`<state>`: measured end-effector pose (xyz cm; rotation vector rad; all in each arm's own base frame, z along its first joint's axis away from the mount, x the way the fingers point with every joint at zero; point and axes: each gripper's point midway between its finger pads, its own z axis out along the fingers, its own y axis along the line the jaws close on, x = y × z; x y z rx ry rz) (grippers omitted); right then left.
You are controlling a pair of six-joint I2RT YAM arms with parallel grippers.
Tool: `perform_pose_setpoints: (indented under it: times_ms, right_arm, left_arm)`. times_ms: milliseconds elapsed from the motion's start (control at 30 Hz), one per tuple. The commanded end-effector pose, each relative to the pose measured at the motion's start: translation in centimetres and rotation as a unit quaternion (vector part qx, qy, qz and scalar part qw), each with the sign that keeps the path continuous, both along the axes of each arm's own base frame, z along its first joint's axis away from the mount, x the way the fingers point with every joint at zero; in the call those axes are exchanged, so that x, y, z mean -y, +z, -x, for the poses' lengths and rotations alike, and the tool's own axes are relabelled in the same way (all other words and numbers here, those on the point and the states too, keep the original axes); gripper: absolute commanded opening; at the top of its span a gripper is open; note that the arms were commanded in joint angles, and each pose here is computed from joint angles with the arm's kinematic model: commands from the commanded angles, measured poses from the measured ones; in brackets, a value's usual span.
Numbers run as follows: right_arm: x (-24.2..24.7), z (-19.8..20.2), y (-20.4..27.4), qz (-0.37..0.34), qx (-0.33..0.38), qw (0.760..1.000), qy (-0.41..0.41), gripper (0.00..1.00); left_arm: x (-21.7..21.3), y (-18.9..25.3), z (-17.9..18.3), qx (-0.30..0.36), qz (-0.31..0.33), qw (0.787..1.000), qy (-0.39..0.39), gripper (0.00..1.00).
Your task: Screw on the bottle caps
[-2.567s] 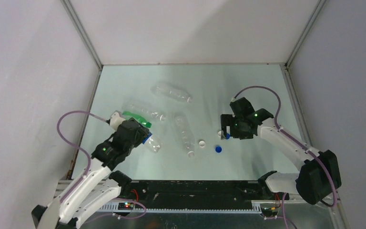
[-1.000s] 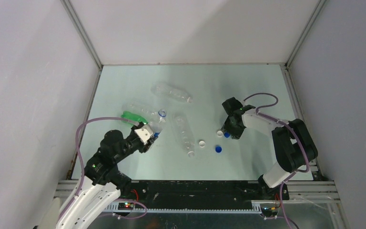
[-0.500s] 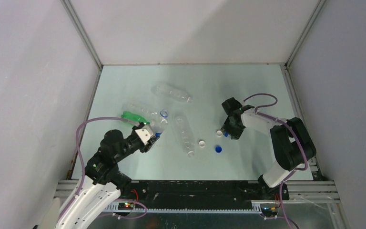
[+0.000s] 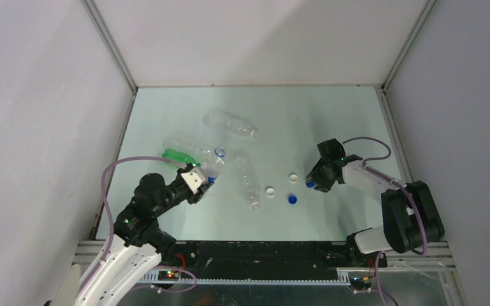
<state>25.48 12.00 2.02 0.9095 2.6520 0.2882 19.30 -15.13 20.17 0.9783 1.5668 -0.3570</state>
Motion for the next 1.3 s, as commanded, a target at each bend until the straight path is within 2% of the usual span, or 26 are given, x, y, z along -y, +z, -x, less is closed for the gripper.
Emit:
perform_pose_setpoints:
  times_ms: [0, 167, 300, 367, 467, 633, 700, 1000, 1267]
  right_arm:
    - [-0.7, -0.5, 0.4, -0.058, 0.029, 0.998, 0.0, 0.44]
    - [0.8, 1.1, -0.5, -0.07, 0.033, 0.997, -0.02, 0.44]
    - [1.3, 1.3, 1.0, -0.062, 0.065, 0.996, -0.001, 0.46]
    - [1.6, 1.4, 1.7, -0.046, 0.075, 0.996, 0.014, 0.49]
    - [2.2, 0.9, 3.1, 0.015, 0.084, 0.995, 0.044, 0.56]
    - [3.3, 1.0, 3.5, 0.115, 0.033, 0.989, 0.084, 0.58]
    - [2.7, 0.5, 3.8, 0.131, 0.024, 0.986, 0.104, 0.59]
    - [1.5, -0.2, 1.5, 0.145, -0.023, 0.979, 0.14, 0.58]
    - [1.2, -0.7, 0.1, 0.146, -0.035, 0.977, 0.151, 0.55]
  left_arm:
    - [0.5, 0.9, -0.2, 0.015, 0.009, 1.0, -0.01, 0.1]
    - [0.5, 0.9, -0.2, 0.012, 0.008, 1.0, -0.013, 0.1]
    - [0.7, 0.9, -0.1, 0.011, 0.008, 1.0, -0.017, 0.11]
    - [0.7, 0.9, -0.1, 0.011, 0.008, 1.0, -0.018, 0.11]
    - [0.7, 1.0, -0.1, 0.01, 0.007, 1.0, -0.019, 0.11]
    - [0.6, 1.1, -0.1, 0.012, 0.008, 1.0, -0.016, 0.12]
    - [0.4, 1.1, -0.3, 0.013, 0.008, 1.0, -0.007, 0.13]
    - [-1.4, 1.3, -1.6, 0.001, 0.003, 0.998, 0.063, 0.05]
    - [-2.2, 1.0, -1.2, 0.024, -0.022, 0.998, 0.062, 0.03]
